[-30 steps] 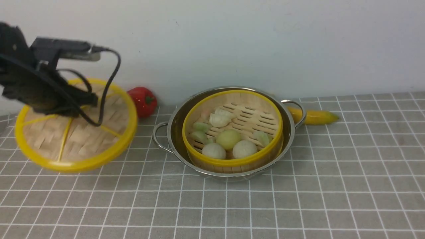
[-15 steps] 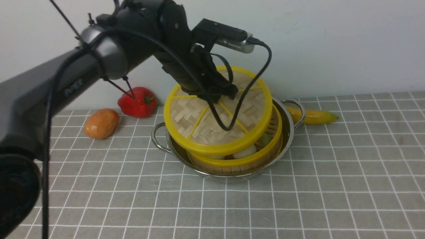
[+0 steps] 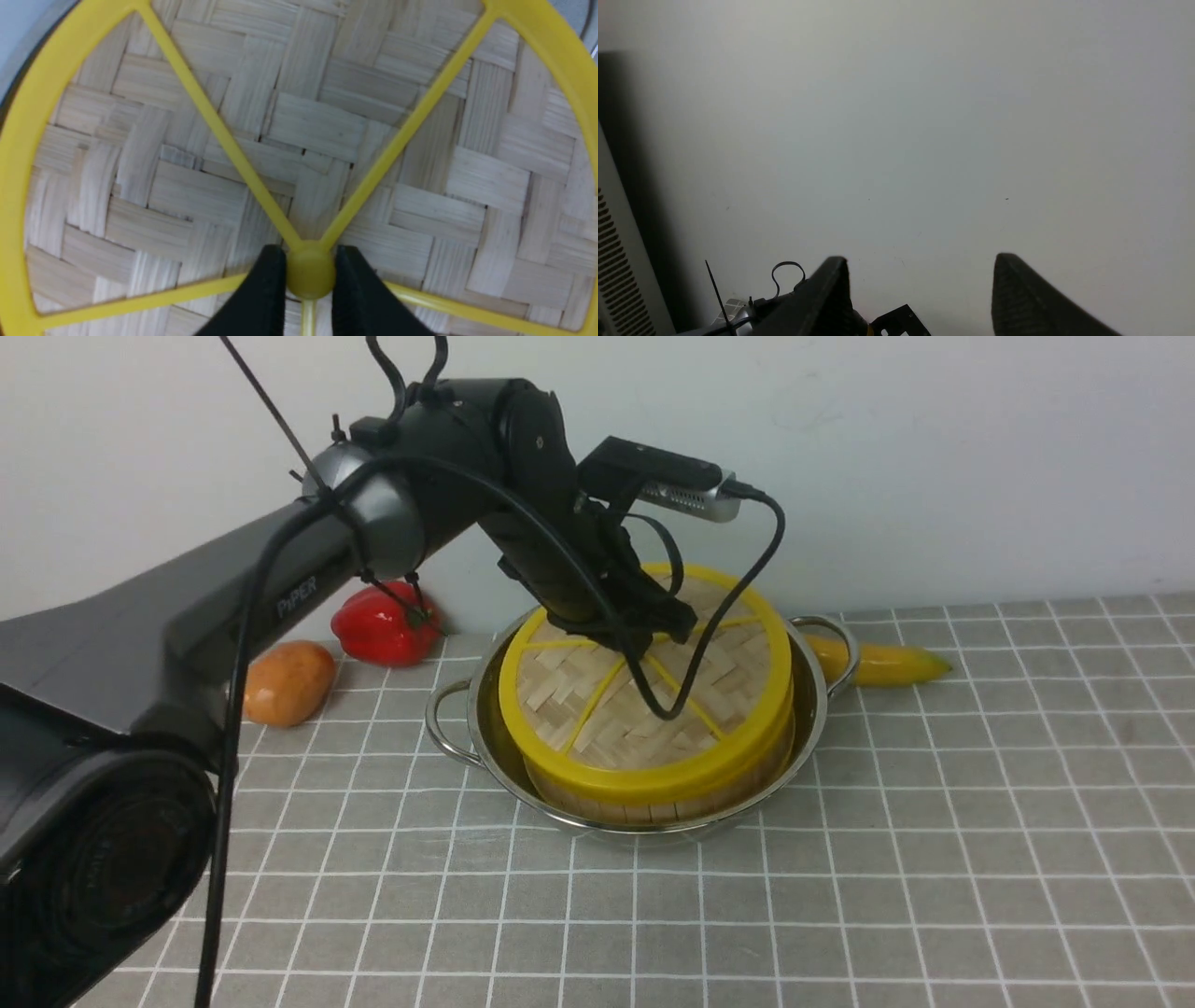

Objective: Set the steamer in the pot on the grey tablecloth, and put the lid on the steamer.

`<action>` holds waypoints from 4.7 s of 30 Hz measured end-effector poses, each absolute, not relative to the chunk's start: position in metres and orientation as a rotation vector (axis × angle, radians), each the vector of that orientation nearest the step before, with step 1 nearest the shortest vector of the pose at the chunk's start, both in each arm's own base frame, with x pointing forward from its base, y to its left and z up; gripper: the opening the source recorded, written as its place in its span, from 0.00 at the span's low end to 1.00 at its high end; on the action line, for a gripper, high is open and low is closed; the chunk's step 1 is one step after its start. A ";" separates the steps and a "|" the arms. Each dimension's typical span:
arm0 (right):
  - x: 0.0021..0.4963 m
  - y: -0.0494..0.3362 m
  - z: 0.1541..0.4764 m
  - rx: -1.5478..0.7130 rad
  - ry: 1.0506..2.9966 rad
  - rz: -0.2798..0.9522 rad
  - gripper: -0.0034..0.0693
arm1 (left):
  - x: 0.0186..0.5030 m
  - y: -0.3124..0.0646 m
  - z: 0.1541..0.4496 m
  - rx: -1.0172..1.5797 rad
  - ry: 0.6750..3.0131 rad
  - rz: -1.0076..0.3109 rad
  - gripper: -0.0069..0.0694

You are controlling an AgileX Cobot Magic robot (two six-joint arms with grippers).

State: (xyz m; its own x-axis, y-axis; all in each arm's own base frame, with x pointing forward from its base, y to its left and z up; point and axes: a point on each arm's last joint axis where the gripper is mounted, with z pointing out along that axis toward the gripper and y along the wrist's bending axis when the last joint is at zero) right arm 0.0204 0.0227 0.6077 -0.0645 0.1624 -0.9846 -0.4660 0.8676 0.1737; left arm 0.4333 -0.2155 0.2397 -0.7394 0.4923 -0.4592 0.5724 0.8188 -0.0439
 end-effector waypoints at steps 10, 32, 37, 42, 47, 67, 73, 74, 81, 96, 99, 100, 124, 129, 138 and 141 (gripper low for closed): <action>0.020 0.023 0.608 -0.230 1.559 0.540 0.61 | 0.437 -0.217 0.237 0.784 2.548 -0.259 0.24; 0.021 0.023 0.608 -0.230 1.561 0.541 0.61 | 0.440 -0.219 0.229 0.783 2.541 -0.260 0.24; 0.021 0.023 0.608 -0.230 1.561 0.541 0.61 | 0.440 -0.219 0.229 0.783 2.540 -0.260 0.25; 0.021 0.023 0.608 -0.230 1.561 0.541 0.61 | 0.443 -0.220 0.236 0.784 2.512 -0.260 0.44; 0.021 0.023 0.608 -0.230 1.561 0.541 0.61 | 0.446 -0.221 0.264 0.784 2.453 -0.260 0.73; 0.034 -0.004 0.505 -0.253 1.814 0.032 0.42 | 0.297 -0.138 0.514 0.681 2.054 -0.133 0.09; 0.024 -0.013 0.419 -0.168 1.944 -0.007 0.28 | 0.266 -0.123 0.484 0.721 2.183 -0.109 0.06; 0.024 -0.014 0.413 -0.163 1.945 -0.008 0.27 | 0.261 -0.120 0.482 0.723 2.184 -0.113 0.06; 0.019 -0.013 0.341 -0.137 1.928 0.038 0.23 | 0.208 -0.097 0.404 0.742 2.288 -0.122 0.06; 0.021 -0.006 0.328 -0.126 1.945 0.153 0.24 | 0.119 -0.056 0.359 0.468 2.142 -0.261 0.06; 0.020 -0.004 0.328 -0.124 1.948 0.180 0.26 | 0.110 -0.052 0.365 0.458 2.094 -0.271 0.06; 0.020 -0.004 0.328 -0.124 1.948 0.183 0.26 | 0.109 -0.052 0.366 0.457 2.091 -0.271 0.07; 0.019 0.001 0.328 -0.118 1.958 0.267 0.33 | 0.080 0.011 0.251 -0.011 1.935 0.166 0.12; 0.019 0.001 0.328 -0.118 1.958 0.267 0.35 | 0.062 0.011 0.214 -0.058 1.831 0.176 0.12; 0.019 0.001 0.328 -0.117 1.958 0.268 0.38 | 0.056 0.009 0.189 -0.046 1.739 0.167 0.15; 0.019 0.001 0.328 -0.117 1.958 0.268 0.38 | 0.056 0.009 0.190 -0.043 1.731 0.173 0.16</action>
